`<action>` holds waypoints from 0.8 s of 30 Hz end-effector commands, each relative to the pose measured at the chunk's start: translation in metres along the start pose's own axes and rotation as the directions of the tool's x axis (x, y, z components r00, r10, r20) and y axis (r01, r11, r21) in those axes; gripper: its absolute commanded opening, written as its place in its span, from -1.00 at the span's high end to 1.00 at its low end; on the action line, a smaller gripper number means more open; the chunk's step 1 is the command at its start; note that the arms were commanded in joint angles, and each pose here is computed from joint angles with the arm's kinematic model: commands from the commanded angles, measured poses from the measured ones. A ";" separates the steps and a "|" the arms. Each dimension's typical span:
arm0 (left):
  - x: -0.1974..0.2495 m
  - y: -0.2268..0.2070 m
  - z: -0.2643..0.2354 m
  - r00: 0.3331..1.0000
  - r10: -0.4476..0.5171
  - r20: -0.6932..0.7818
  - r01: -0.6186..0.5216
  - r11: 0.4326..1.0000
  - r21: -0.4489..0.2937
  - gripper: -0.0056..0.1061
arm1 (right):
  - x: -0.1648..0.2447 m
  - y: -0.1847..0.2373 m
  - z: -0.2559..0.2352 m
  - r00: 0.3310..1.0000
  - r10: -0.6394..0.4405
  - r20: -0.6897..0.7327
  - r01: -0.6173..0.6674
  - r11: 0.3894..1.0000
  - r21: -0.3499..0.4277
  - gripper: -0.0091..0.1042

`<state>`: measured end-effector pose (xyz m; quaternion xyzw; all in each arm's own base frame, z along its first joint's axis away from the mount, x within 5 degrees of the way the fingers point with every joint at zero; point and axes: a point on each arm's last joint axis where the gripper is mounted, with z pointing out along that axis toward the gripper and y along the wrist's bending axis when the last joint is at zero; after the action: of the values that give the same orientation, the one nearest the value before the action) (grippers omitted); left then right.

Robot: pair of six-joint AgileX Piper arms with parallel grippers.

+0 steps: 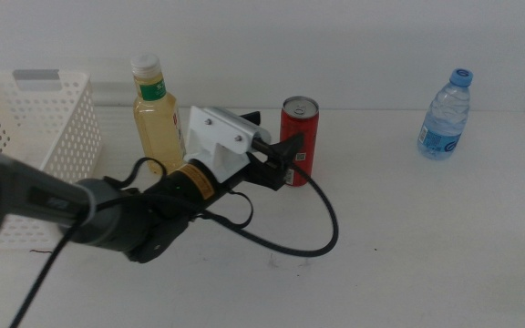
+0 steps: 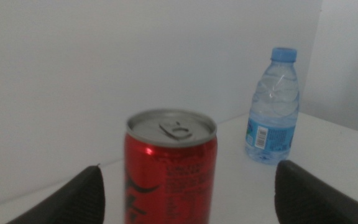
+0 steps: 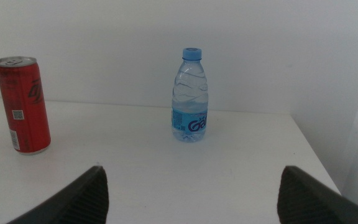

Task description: Use arms to grab the bottles and put them into the dustbin to the left of the table.

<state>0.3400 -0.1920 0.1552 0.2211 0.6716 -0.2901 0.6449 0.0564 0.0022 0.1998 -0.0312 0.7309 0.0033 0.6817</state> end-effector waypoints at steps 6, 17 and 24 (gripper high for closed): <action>0.022 -0.003 0.021 0.998 -0.052 -0.024 0.053 0.998 0.022 -0.78 | 0.000 0.000 0.000 1.000 -0.008 0.006 0.008 1.000 0.004 -0.76; 0.050 0.004 0.056 0.998 -0.044 -0.040 0.045 0.999 0.024 -0.78 | 0.000 0.000 0.000 1.000 -0.008 0.006 0.008 1.000 0.004 -0.76; 0.065 0.010 0.072 0.997 -0.068 -0.036 0.069 0.997 0.020 -0.78 | 0.000 0.000 0.000 1.000 -0.008 0.006 0.008 1.000 0.004 -0.76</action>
<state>0.3934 -0.2340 0.0879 0.2164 0.6906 -0.3067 0.6183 0.0564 0.0022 0.1998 -0.0312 0.7309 0.0033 0.6817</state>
